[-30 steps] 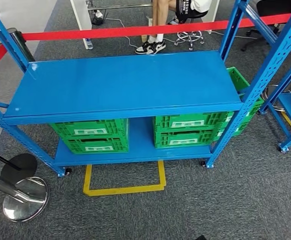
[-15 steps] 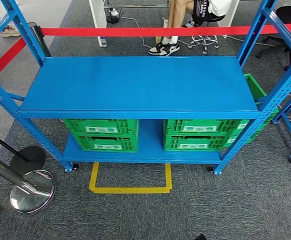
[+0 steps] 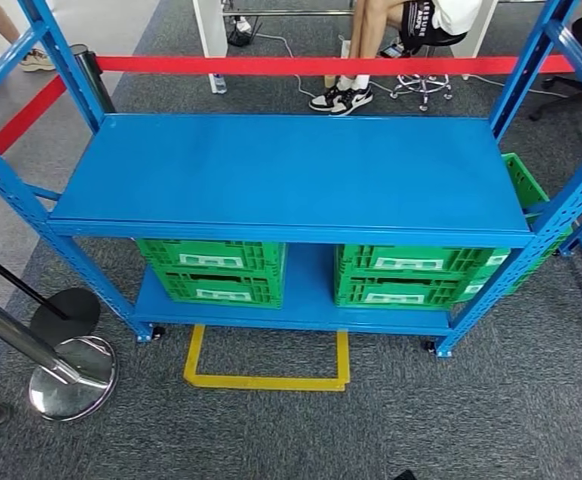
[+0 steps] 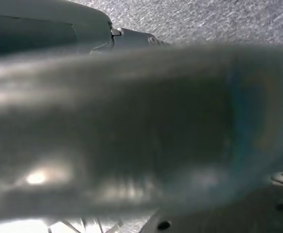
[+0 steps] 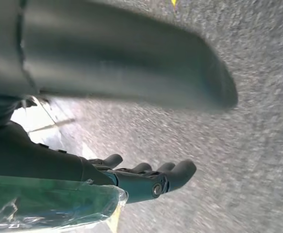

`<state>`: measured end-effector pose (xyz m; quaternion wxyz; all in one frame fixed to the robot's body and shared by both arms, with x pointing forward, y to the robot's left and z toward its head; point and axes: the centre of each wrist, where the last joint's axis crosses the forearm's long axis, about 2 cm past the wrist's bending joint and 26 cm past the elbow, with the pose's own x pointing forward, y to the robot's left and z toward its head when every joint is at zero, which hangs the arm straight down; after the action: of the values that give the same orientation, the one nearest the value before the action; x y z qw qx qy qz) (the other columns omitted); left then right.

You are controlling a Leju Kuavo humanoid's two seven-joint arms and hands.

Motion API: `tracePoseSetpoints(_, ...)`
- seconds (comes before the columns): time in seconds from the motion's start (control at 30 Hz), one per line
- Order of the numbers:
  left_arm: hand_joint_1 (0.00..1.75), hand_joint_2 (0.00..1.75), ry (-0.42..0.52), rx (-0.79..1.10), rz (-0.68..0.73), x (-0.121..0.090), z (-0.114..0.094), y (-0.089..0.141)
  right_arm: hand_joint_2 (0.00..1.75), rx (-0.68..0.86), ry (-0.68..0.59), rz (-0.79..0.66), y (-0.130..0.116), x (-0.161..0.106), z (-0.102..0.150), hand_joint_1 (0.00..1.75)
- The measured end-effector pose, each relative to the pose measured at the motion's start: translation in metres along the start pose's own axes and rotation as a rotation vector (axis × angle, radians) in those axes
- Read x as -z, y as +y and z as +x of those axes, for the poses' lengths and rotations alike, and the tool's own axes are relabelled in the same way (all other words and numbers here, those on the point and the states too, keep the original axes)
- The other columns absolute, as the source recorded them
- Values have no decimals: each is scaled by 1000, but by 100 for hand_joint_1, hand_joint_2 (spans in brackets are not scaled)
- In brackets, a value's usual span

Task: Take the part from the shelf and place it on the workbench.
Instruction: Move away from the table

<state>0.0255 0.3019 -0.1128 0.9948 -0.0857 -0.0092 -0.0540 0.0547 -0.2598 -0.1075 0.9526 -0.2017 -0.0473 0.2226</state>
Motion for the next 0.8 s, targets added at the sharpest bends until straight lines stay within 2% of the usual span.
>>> tracePoseSetpoints(0.53, 0, 0, 2, 3, -2, 0, -1, -1, 0, -2, -4, -6, -1, 0, 0, 0)
tracePoseSetpoints(0.57, 0, 44, 2, 3, -2, 0, -1, -1, 0, -2, -4, -6, -1, 0, 0, 0)
tracePoseSetpoints(0.67, 0, 175, 2, 3, -2, 0, -1, -1, 131, 1, -2, -6, -1, 0, 0, 0)
tracePoseSetpoints(0.7, 0, 175, 2, 3, -2, 0, -1, 0, 175, 4, -1, -4, -1, 0, 0, 0)
tracePoseSetpoints(0.8, 0, 175, 1, 1, 3, 0, -2, 0, 175, 29, 5, 7, 0, 0, -1, 0)
